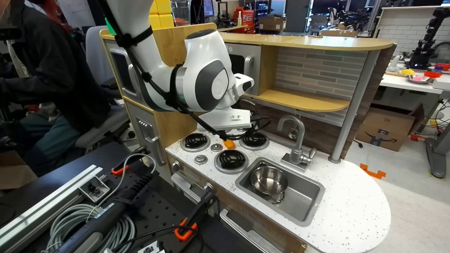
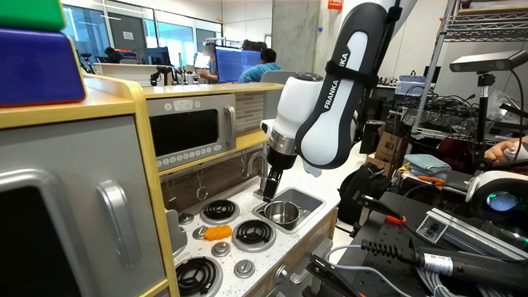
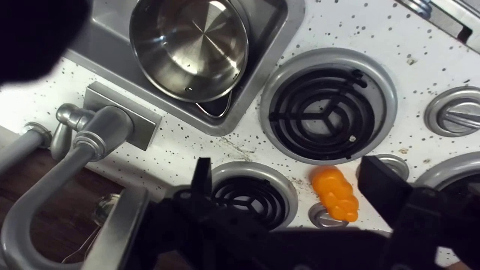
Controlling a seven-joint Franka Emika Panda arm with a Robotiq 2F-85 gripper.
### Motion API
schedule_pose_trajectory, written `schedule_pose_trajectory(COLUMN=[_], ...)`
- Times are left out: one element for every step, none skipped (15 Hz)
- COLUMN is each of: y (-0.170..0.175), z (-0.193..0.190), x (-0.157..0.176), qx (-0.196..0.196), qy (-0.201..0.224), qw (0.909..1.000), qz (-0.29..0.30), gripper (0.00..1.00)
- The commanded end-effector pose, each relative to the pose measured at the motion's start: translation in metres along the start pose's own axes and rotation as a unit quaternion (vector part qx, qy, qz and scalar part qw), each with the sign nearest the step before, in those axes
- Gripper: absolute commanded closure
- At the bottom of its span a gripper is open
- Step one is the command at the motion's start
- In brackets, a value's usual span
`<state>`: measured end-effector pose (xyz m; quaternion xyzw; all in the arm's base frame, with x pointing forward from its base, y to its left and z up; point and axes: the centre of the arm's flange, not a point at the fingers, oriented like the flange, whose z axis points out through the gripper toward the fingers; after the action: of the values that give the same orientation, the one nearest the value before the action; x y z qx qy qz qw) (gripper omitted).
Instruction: Pick the yellow object on the stove and put it in the pot
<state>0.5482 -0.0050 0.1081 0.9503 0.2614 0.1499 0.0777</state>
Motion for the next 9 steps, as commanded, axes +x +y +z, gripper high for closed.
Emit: schedule_pose_trajectory(y=[-0.005, -0.012, -0.018, -0.025, -0.031, -0.037, -0.042, -0.048, -0.054], z=[0.017, 0.029, 0.039, 0.053, 0.063, 0.073, 0.079, 0.084, 0.087], x=[0.007, 0.009, 0.01, 0.011, 0.012, 0.012, 0.014, 0.018, 0.022], qx=[0.024, 0.03, 0.03, 0.035, 0.039, 0.044, 0.047, 0.052, 0.065], qy=[-0.008, -0.015, -0.026, -0.02, -0.015, -0.001, 0.022, 0.042, 0.068], qw=[0.9996, 0.9993, 0.999, 0.999, 0.9989, 0.9989, 0.9985, 0.9977, 0.9954], qz=[0.014, 0.018, 0.02, 0.02, 0.019, 0.018, 0.017, 0.016, 0.018], gripper=[0.0, 0.0, 0.0, 0.0, 0.0, 0.0, 0.0, 0.0, 0.0])
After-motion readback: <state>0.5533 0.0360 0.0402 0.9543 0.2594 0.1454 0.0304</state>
